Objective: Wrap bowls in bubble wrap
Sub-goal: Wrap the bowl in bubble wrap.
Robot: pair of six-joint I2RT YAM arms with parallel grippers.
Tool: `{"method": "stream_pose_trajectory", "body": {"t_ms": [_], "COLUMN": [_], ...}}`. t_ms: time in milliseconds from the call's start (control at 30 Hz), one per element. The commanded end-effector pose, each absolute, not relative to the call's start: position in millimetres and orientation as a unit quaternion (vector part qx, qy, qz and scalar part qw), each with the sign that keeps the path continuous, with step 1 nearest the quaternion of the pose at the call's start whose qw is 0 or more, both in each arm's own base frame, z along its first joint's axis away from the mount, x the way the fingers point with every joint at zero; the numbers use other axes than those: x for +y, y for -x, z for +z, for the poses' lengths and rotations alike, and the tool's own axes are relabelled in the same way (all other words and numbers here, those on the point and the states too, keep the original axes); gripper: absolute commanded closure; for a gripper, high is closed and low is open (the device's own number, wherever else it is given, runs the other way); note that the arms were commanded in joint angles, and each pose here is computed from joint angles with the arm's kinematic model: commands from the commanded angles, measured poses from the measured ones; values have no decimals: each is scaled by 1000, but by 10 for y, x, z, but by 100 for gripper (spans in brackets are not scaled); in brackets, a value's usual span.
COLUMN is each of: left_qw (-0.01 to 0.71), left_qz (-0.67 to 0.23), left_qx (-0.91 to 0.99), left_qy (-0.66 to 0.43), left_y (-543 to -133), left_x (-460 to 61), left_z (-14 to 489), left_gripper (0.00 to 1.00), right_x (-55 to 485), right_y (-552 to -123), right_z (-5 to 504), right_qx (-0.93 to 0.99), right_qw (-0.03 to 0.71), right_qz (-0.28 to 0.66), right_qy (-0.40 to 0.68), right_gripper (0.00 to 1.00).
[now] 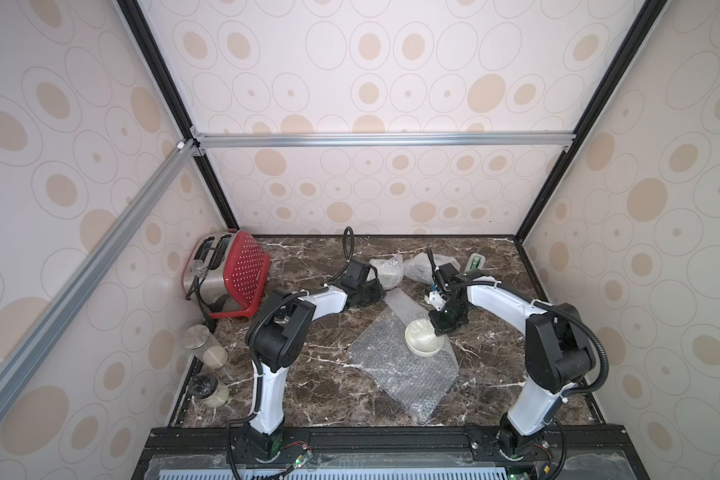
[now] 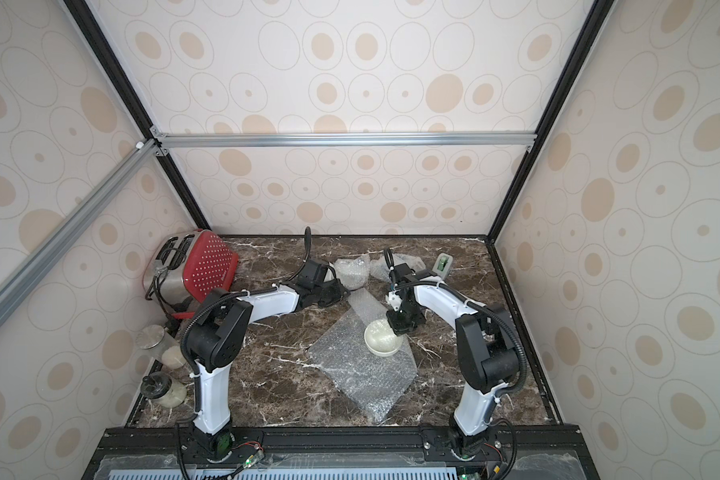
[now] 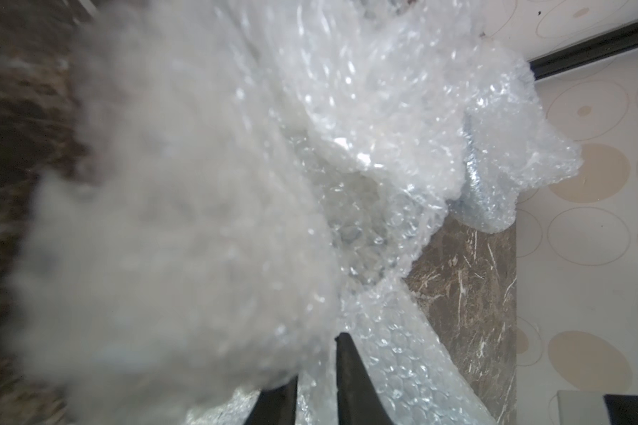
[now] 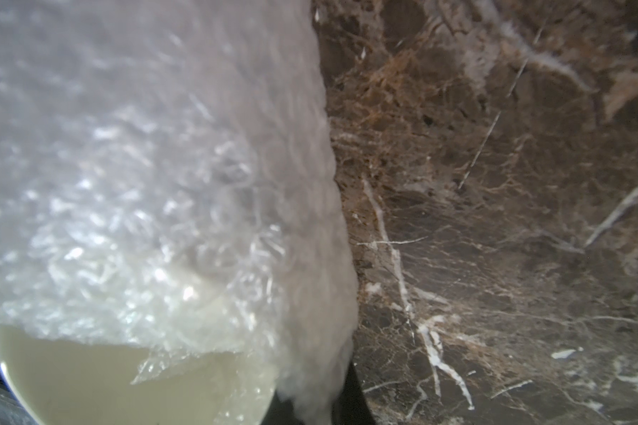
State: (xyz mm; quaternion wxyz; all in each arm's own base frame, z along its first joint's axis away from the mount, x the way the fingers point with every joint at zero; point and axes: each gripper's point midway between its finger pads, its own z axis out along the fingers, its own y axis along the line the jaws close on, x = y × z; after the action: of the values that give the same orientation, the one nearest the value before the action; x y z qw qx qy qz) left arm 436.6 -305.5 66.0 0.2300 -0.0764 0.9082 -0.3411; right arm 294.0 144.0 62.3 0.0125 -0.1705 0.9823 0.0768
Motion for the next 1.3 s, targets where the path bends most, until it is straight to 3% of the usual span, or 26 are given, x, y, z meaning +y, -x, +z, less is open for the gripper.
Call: {"method": "stream_pose_trajectory", "body": {"t_ms": [0,100,733,1033,1267], "left_qw": [263,262,168,99,51], "left_qz": [-357,-363,-429,-487,-511], "left_qx": [893,892,887,866,855], "left_qy": [68,64,2,-53,-72], "left_y": [-4413,-4339,-3324,-2691,-2413], "left_x": [-3074,-3067,-3214,-3927,-4476], "left_z": [1005,1073,1529,1681,1473], "left_gripper": [91,100,100,100,100], "right_x": [1429,1419,1357,1389,1387], "right_y": [-2932,-2949,-3058,-3106,-3093], "right_z": [740,738,659,627,646], "right_qx": [982,983,990,991,991], "right_qw": [24,28,31,30,34], "right_qz": [82,80,56,59,66], "right_qy": [167,162,122,115,113], "right_gripper": [100,100,100,100,100]}}
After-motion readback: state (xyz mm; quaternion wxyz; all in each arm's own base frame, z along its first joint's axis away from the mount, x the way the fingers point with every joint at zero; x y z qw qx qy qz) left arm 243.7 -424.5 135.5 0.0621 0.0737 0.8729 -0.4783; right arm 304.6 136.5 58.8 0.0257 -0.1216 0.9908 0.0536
